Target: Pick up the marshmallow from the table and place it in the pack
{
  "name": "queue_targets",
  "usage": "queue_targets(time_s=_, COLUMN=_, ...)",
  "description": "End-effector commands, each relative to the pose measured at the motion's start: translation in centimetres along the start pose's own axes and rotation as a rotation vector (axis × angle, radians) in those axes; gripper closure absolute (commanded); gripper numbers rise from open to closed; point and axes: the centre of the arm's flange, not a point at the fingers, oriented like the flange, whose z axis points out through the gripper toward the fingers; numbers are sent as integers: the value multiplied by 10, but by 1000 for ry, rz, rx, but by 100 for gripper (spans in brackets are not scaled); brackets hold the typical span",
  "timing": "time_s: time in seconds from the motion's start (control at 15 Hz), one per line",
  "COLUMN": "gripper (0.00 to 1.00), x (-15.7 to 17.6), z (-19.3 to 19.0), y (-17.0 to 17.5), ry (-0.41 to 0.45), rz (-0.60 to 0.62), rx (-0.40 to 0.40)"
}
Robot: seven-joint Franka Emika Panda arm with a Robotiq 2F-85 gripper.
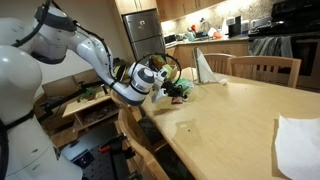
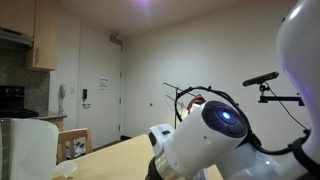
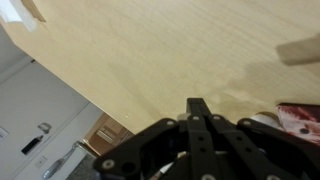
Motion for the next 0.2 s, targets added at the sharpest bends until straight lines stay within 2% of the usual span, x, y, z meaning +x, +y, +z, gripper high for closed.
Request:
queue_targets(time_s=0.0, gripper=91, x=-3, z=0, y=2, ry=-4, rz=14, rx=-7)
queue_targets(time_s=0.13, gripper=77, x=-5, z=1, y=1, ry=-8, rz=25, rx=-7)
